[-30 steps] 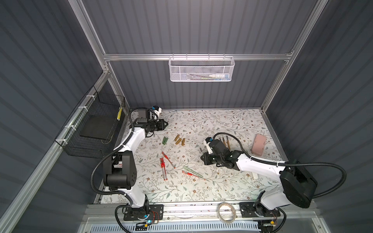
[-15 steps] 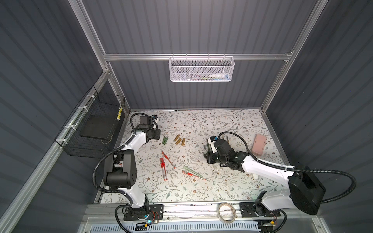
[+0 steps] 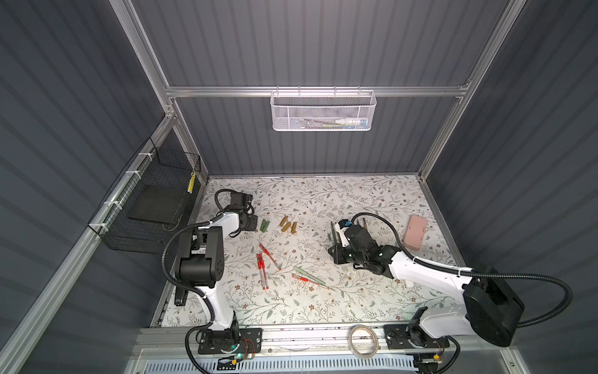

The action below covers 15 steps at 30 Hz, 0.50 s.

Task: Remove pen caps from pens
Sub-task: Place the pen cap at the top-left of the table.

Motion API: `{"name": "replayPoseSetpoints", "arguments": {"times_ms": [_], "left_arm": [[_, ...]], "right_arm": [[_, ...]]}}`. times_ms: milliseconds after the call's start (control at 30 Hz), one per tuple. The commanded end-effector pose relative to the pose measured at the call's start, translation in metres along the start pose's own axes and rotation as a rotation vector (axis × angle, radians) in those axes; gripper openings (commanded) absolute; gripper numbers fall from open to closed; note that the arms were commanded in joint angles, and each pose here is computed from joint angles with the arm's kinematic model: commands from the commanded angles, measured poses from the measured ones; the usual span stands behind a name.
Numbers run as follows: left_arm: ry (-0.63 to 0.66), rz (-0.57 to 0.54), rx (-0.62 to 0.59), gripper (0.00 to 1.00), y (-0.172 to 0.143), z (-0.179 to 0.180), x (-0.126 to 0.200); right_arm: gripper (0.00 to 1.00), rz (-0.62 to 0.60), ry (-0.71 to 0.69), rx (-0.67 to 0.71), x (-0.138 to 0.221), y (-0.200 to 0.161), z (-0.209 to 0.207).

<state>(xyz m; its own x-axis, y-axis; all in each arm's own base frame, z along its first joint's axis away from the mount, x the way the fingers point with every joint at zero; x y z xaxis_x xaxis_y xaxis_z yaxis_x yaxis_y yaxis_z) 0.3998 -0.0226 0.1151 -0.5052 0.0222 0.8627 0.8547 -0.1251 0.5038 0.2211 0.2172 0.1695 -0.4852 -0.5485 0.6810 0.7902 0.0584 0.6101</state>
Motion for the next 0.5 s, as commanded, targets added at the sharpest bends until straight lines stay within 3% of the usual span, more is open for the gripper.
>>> {"name": "replayPoseSetpoints", "arguments": {"times_ms": [0,100,467], "left_arm": [[0.026,0.007,0.019,0.08,0.002,0.004,-0.004],[0.033,0.02,0.018,0.18,0.001,0.005,-0.005],[0.024,-0.036,0.055,0.37,0.003,0.013,0.011]], "right_arm": [[0.0,-0.024,-0.003,0.009,0.005,0.0,-0.002],[0.0,-0.021,-0.007,0.008,0.006,0.001,-0.001],[0.0,-0.042,-0.028,0.034,0.007,0.008,-0.001]]}}
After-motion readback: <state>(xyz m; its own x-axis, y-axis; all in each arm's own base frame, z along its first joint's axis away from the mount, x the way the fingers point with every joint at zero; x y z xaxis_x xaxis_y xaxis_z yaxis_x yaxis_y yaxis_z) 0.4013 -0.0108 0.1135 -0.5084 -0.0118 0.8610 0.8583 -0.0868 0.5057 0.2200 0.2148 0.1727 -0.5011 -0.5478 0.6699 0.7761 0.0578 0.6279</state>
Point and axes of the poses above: each gripper's point midway between its finger pads, its own x axis back along the fingers, its own z axis along the line the jaws close on, y = z × x, the point moved 9 cm from there along x, back along the fingers, and after that the axes turned 3 degrees about x, right-handed, at the moved point
